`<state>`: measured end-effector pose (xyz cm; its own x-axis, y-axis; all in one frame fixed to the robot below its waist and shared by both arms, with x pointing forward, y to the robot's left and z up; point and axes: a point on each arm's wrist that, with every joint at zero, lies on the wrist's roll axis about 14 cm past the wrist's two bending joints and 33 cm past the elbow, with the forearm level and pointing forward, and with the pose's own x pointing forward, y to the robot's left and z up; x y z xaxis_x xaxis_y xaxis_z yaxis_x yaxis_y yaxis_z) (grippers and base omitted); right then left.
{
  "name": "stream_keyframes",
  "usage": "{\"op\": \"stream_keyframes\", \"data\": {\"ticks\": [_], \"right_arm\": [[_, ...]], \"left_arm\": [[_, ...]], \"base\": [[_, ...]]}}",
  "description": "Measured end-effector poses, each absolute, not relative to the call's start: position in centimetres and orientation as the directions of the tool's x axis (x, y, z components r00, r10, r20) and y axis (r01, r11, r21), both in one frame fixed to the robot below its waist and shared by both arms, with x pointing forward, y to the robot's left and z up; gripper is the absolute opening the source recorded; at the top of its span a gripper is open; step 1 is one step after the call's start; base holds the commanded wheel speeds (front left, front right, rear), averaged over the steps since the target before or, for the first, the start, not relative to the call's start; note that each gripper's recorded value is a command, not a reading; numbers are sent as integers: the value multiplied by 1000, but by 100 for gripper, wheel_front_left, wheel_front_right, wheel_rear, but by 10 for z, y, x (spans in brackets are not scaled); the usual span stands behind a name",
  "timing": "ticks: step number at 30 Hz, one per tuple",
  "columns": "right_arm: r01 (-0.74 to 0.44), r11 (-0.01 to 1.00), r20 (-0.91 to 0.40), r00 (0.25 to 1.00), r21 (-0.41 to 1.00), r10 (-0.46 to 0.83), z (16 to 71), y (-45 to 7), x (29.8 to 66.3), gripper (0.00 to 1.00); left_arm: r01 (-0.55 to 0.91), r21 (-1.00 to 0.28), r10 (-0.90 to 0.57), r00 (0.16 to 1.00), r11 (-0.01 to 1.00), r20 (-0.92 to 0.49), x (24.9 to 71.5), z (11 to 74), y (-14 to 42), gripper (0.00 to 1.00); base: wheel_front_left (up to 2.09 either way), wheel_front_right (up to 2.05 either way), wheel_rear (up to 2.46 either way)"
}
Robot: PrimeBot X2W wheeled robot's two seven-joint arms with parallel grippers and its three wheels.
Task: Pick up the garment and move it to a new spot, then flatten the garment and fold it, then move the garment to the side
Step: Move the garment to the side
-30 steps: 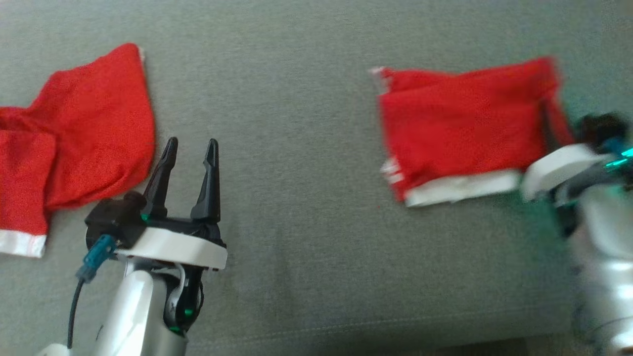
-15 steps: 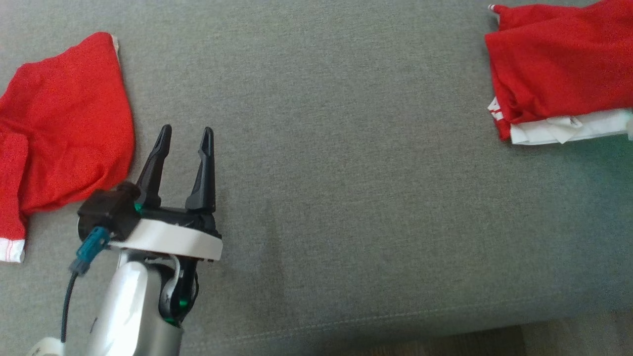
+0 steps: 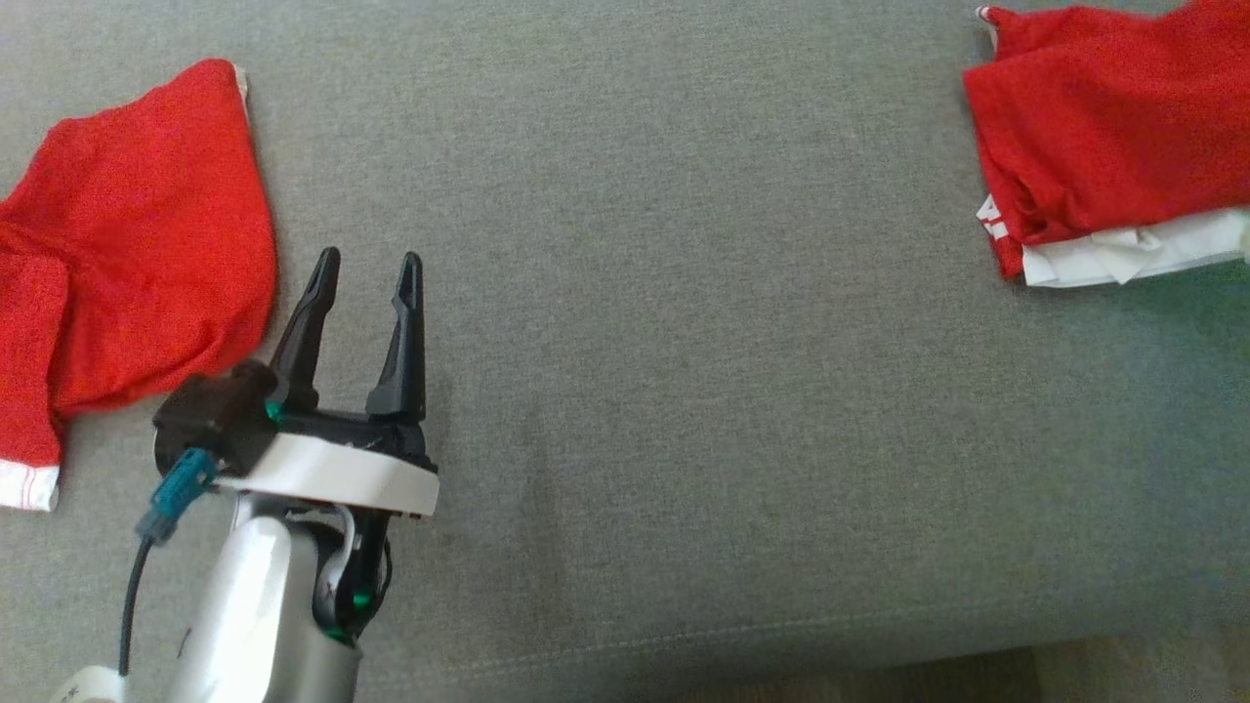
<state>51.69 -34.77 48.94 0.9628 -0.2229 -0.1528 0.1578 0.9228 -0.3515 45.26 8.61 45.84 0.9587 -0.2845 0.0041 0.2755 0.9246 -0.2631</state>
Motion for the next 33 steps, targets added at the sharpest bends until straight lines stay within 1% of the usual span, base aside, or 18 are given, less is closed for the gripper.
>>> {"op": "stream_keyframes", "data": {"ticks": [3,9,12,17,21,26,30,33], "right_arm": [[166,927,-137,965,-337,-223,494,-348,516,100],[171,934,-65,977,-315,-201,514,-339,516,100],[145,947,-41,986,-288,-163,516,-321,514,100],[67,974,-9,997,-217,-70,516,-272,504,100],[9,989,22,1000,-148,-6,518,-236,490,100],[-42,997,52,998,-66,45,519,-201,467,100],[-59,998,54,997,8,58,513,-186,444,100],[-82,996,45,996,47,80,506,-177,425,100]], "left_arm": [[277,-263,-286,958,924,4,452,459,85,100],[282,-257,-288,957,924,16,449,466,85,100],[284,-254,-286,958,925,30,447,472,86,100],[281,-251,-273,960,926,66,442,489,88,100],[271,-252,-256,962,929,90,433,501,92,100],[249,-245,-229,967,937,110,419,512,99,100],[235,-241,-206,968,942,142,411,525,105,100],[218,-247,-189,972,944,137,399,525,110,100]], "base": [[0,0,0],[0,0,0],[0,0,0],[0,0,0],[0,0,0],[0,0,0],[0,0,0],[0,0,0]]}}
